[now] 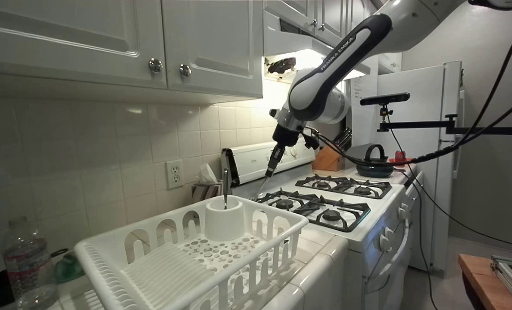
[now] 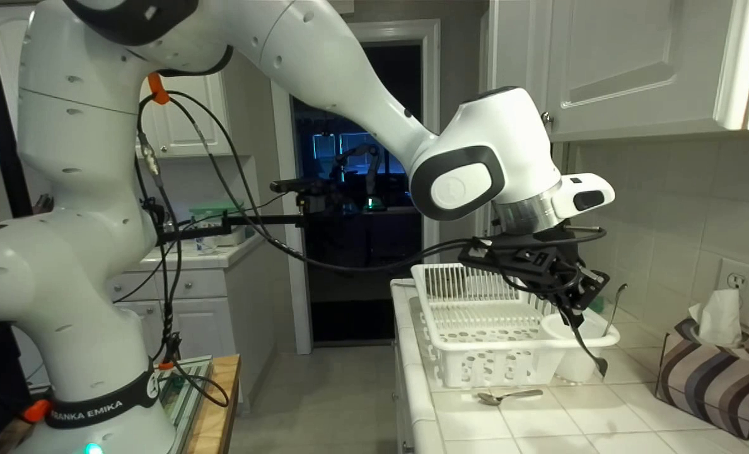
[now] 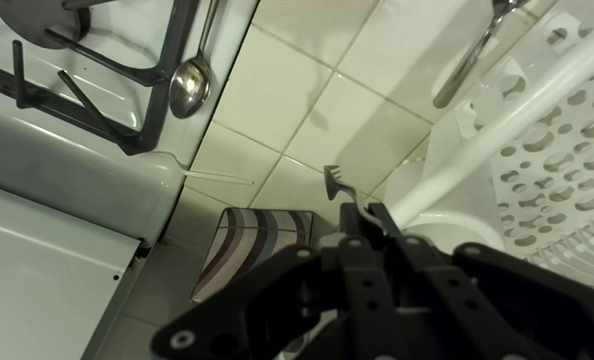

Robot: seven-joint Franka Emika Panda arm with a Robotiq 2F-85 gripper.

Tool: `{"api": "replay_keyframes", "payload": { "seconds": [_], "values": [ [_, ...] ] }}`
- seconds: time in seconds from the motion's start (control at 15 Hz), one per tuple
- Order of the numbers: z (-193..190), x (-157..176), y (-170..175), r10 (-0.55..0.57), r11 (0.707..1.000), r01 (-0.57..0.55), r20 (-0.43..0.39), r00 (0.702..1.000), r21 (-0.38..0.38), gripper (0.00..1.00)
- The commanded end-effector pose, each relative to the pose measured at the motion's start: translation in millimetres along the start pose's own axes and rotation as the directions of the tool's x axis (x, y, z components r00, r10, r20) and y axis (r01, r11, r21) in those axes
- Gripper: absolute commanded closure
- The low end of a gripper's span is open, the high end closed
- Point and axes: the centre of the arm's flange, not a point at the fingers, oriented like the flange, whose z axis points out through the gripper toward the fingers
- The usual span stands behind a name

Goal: Pick up the two folks from the dish dryer and put them on the counter

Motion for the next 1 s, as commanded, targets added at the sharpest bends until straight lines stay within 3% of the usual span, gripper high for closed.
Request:
{"api": "replay_keyframes", "payload": {
  "seconds": [0.0,0.93],
  "values": [
    [11,-5,-6,-0.012,1.000,0.012,-0.004,1.000,-0.016,0.98],
    [41,-14,-28,-0.029,1.000,0.028,-0.020,0.999,-0.010,0.98]
  ]
}}
